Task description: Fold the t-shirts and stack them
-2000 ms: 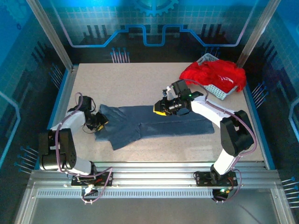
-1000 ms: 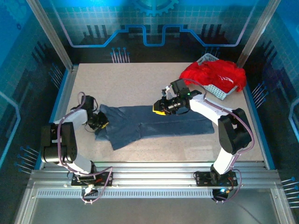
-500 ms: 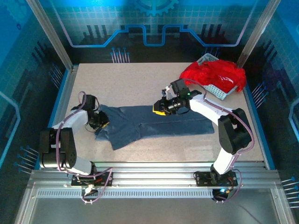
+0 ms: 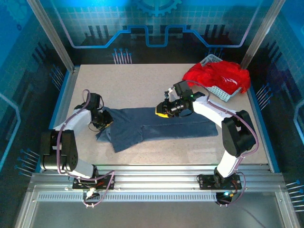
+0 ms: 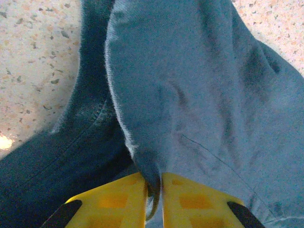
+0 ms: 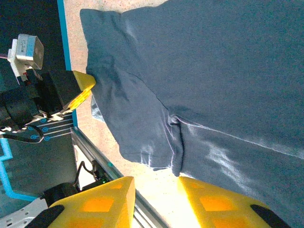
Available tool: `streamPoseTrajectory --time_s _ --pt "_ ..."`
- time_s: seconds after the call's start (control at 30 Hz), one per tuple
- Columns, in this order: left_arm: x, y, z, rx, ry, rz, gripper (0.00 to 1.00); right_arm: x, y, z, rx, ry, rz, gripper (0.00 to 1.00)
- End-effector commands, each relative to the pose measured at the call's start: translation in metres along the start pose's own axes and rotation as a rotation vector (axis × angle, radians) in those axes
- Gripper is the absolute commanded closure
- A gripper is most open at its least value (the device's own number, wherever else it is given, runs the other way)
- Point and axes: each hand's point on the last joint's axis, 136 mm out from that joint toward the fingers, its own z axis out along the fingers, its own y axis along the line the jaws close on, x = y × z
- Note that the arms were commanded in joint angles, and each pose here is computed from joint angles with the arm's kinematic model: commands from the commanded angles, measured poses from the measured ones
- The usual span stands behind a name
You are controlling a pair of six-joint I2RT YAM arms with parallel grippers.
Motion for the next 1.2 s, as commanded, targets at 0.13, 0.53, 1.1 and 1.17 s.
streamPoseTrajectory --time_s 0.13,0.53,1.1,1.17 --pt "0.001 0.012 0.002 -0.154 0.025 0.047 0.77 0.009 0.007 0.001 -0.014 0.022 -0.016 0.70" --pt "-0.003 -0.009 -0.009 -0.235 -0.024 0.181 0.75 0.008 0.006 0.003 -0.014 0.025 -0.016 0.70" --pt "0.007 0.001 0.010 -0.249 0.016 0.180 0.96 0.007 0.008 0.002 -0.016 0.026 -0.019 0.70" --pt "0.009 0.004 0.007 -0.259 0.016 0.181 1.00 0.007 0.008 0.002 -0.012 0.025 -0.019 0.70"
